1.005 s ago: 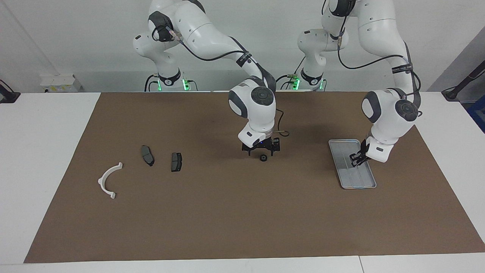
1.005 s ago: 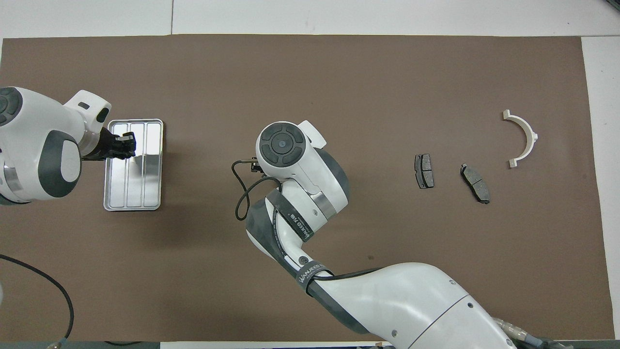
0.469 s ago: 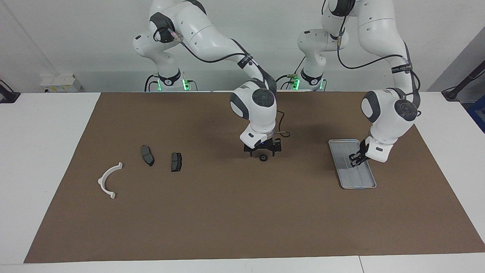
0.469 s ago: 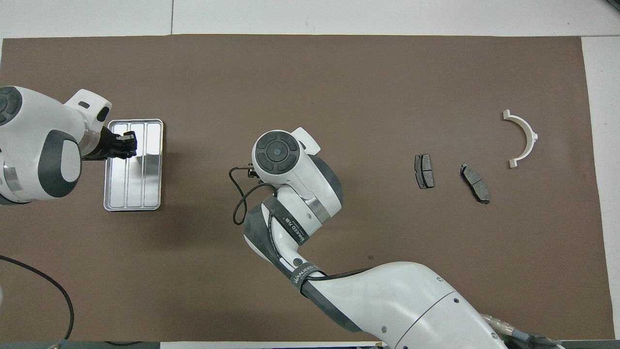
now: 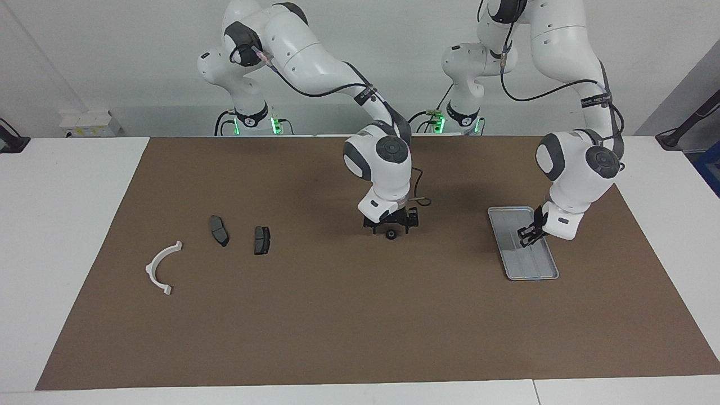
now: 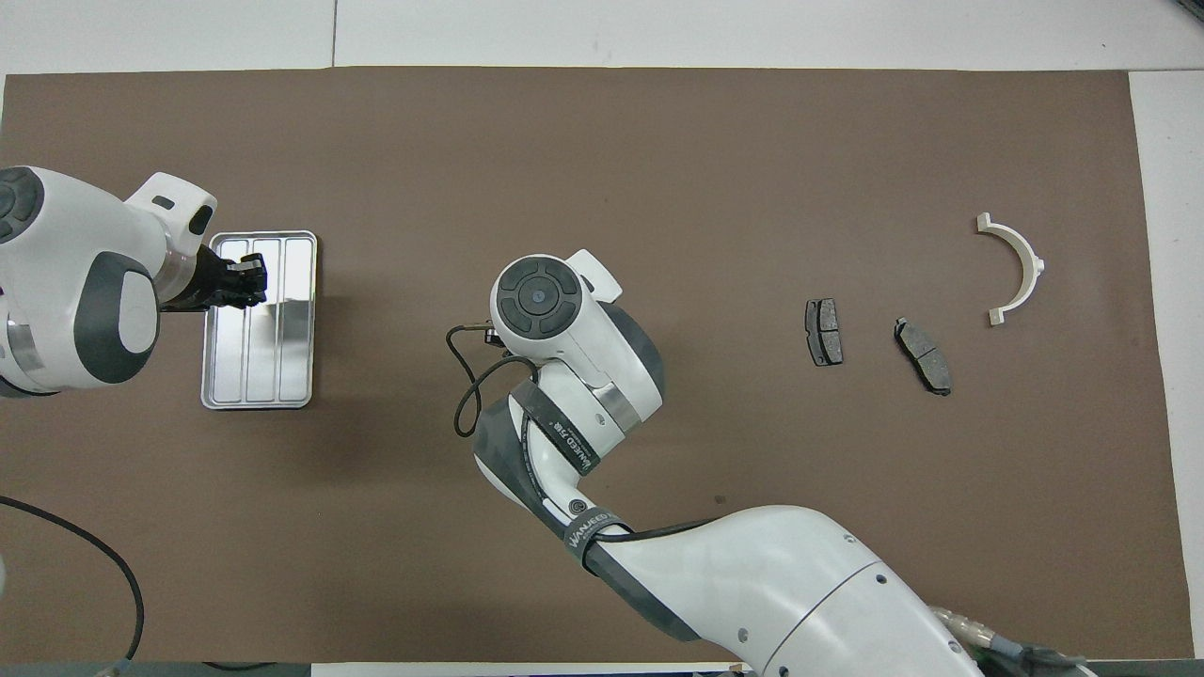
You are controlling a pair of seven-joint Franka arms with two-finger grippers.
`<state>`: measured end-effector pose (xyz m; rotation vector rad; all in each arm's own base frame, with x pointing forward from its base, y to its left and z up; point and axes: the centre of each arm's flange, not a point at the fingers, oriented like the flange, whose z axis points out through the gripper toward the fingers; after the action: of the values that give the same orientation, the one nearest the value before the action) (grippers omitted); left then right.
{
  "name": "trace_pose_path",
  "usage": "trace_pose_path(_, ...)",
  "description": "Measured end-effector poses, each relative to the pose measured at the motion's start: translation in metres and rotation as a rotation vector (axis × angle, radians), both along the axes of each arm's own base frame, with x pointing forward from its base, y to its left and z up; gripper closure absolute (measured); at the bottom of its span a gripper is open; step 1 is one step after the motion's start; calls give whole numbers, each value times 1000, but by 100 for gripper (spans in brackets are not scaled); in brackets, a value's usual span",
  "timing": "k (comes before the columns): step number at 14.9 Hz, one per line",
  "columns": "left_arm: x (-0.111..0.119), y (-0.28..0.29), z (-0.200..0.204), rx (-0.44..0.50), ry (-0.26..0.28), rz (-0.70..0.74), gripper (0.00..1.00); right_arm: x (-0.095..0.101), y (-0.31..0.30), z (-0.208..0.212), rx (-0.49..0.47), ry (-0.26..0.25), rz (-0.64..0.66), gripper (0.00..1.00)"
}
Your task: Place bearing gear from tray to pile
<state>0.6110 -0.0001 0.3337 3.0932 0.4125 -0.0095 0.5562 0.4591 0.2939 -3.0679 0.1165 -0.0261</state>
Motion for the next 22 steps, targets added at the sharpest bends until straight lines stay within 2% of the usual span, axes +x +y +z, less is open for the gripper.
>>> trace_pose_path(1,0,0,0,0,0,0,77,0,0,0,0,0,0,60)
trace_pose_path(2,0,0,0,0,0,0,77,0,0,0,0,0,0,66)
trace_pose_path(8,0,-1,0,-1,0,2,77,2,-5,7,-35,27,2,66)
trace_pose_path(10,0,-3,0,-1,0,11,77,12,-14,25,-58,43,-10,66)
trace_pose_path(12,0,-7,1,-3,-1,28,77,28,-31,55,-56,34,-21,66)
trace_pose_path(15,3,-33,6,-5,-10,70,77,69,-101,112,-43,6,16,66)
trace_pose_path(17,3,-61,10,-8,-18,106,77,94,-177,143,-49,15,69,66)
trace_pose_path(19,1,-102,15,-13,-24,163,77,110,-243,167,-52,13,124,66)
trace_pose_path(22,-10,-187,30,-32,-48,245,77,122,-337,190,-55,22,215,66)
